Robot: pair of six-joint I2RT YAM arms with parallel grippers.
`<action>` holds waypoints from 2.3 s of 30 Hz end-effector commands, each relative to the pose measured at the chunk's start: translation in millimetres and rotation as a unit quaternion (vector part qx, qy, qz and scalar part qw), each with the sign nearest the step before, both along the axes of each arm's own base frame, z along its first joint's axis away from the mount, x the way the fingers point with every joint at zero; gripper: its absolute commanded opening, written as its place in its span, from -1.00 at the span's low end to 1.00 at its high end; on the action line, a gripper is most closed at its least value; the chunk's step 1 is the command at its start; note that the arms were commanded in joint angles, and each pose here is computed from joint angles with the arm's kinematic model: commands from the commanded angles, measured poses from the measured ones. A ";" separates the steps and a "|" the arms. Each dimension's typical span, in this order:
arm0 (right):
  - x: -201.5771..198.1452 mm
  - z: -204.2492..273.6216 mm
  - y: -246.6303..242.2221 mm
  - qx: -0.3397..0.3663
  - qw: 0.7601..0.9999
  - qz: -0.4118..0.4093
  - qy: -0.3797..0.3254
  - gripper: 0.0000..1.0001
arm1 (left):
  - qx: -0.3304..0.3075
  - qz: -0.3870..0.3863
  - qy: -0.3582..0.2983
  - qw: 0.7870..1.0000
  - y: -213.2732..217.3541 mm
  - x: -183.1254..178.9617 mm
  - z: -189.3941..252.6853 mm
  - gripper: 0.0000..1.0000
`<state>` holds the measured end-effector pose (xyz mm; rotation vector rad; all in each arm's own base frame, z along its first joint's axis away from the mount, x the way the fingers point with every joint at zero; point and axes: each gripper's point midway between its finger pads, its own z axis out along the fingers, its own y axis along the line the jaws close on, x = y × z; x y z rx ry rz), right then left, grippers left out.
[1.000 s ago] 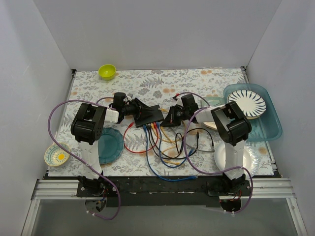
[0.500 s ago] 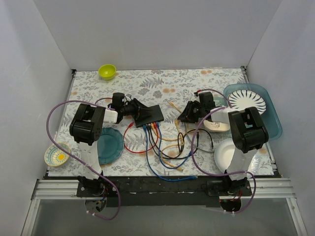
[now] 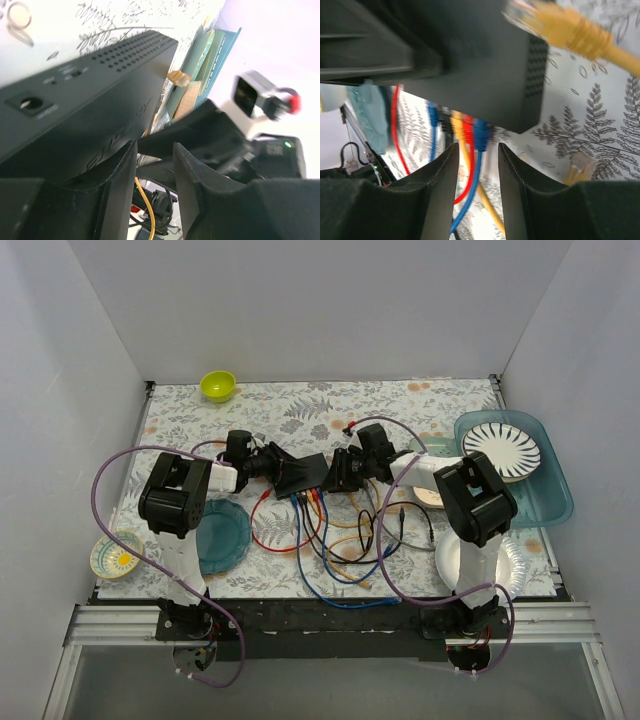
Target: Pull the plug from the switch port
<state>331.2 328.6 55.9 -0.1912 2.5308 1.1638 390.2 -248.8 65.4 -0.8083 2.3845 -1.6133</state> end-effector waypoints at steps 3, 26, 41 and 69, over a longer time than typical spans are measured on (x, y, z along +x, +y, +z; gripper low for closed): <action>-10.0 -27.0 2.6 -0.007 0.999 0.014 0.042 -0.11 | 0.004 0.004 0.002 1.000 5.0 -11.2 8.6 -0.30; 7.4 -36.3 17.3 0.056 0.993 -0.067 0.080 -0.49 | 0.019 -0.004 0.007 1.000 9.0 -23.4 3.9 -0.30; 19.8 -20.3 11.2 0.107 0.981 -0.127 0.102 -0.39 | 0.019 -0.009 0.005 1.000 8.6 -22.4 4.3 -0.30; -24.6 -48.9 -5.7 0.019 0.995 -0.039 0.091 -0.97 | 0.044 -0.018 0.035 0.998 -16.3 -43.1 -21.1 -0.29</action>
